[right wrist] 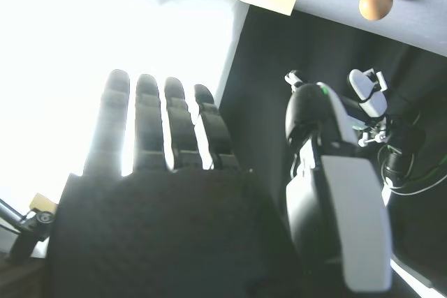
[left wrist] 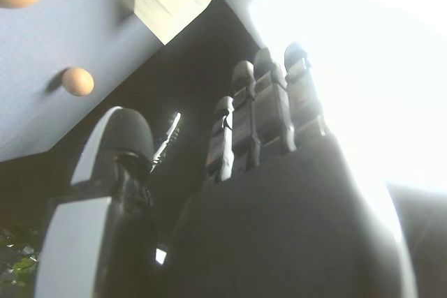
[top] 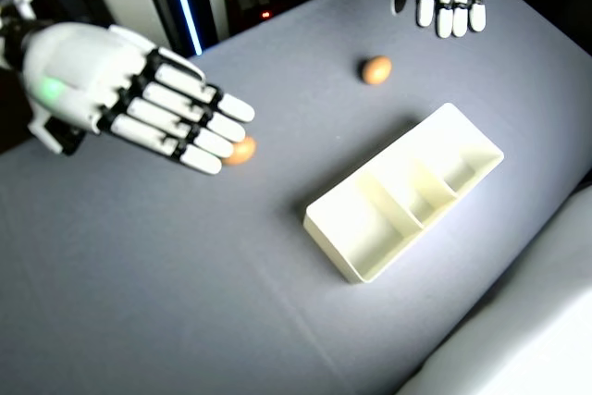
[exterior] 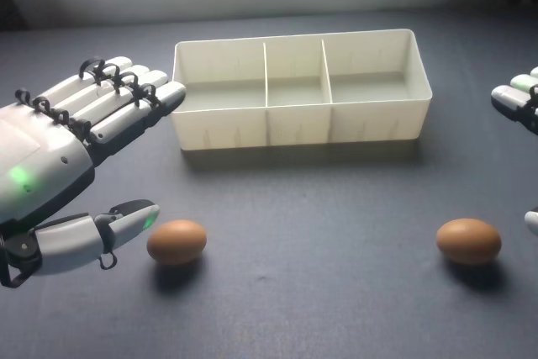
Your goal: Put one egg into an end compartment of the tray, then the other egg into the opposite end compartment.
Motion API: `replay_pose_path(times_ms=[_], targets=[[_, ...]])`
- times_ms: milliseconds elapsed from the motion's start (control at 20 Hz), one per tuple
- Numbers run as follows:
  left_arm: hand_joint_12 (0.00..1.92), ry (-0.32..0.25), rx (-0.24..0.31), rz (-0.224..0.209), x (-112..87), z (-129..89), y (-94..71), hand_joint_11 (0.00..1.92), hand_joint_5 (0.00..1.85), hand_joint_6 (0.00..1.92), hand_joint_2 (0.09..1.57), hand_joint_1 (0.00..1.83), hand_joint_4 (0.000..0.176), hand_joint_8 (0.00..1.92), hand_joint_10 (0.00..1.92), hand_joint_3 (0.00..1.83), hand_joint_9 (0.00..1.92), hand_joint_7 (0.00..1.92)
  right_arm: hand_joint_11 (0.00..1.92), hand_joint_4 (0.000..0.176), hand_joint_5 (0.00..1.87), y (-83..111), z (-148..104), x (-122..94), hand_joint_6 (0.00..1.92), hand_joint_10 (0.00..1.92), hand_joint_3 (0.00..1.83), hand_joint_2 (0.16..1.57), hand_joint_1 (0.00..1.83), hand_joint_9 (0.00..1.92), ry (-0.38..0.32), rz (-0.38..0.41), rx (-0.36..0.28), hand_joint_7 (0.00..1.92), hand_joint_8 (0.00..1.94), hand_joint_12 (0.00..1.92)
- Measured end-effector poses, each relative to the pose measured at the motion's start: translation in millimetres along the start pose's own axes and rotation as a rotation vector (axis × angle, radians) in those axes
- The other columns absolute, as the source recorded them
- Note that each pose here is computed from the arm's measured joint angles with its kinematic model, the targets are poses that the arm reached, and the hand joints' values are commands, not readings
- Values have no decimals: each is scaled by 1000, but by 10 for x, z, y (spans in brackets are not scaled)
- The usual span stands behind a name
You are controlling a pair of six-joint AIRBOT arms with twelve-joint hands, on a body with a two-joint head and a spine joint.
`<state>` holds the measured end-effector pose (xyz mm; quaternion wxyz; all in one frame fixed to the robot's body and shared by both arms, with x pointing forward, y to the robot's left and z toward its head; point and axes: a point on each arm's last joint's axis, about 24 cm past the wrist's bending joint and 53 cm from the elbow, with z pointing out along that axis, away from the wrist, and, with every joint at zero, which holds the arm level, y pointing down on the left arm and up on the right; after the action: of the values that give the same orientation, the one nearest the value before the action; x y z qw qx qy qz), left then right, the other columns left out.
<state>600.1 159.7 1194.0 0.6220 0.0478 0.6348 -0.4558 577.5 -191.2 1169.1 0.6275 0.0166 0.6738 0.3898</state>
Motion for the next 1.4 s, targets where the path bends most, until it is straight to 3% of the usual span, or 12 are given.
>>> replay_pose_path(times_ms=[100,450,850,1400], targets=[[0,0,0,-3,0,1,0,0,0,0,1318,415,0,0,0,6,0,0,0,0,0,-18,0,-18,0,0,66,1329,377,0,-7,3,7,0,0,0],[0,11,2,-1,25,1,-5,0,0,0,1259,540,0,0,0,0,0,0,0,0,0,-13,-1,-23,0,0,41,1329,425,0,-10,4,6,0,0,0],[15,73,-16,-2,182,5,56,18,0,0,1209,572,0,3,0,0,0,9,0,0,0,-33,-6,8,0,0,29,1340,366,0,-9,14,16,0,0,0],[0,129,-54,-44,393,25,178,0,19,3,1199,669,0,6,0,0,0,25,0,0,0,-45,-21,74,0,0,20,1342,335,0,0,31,20,0,0,0]])
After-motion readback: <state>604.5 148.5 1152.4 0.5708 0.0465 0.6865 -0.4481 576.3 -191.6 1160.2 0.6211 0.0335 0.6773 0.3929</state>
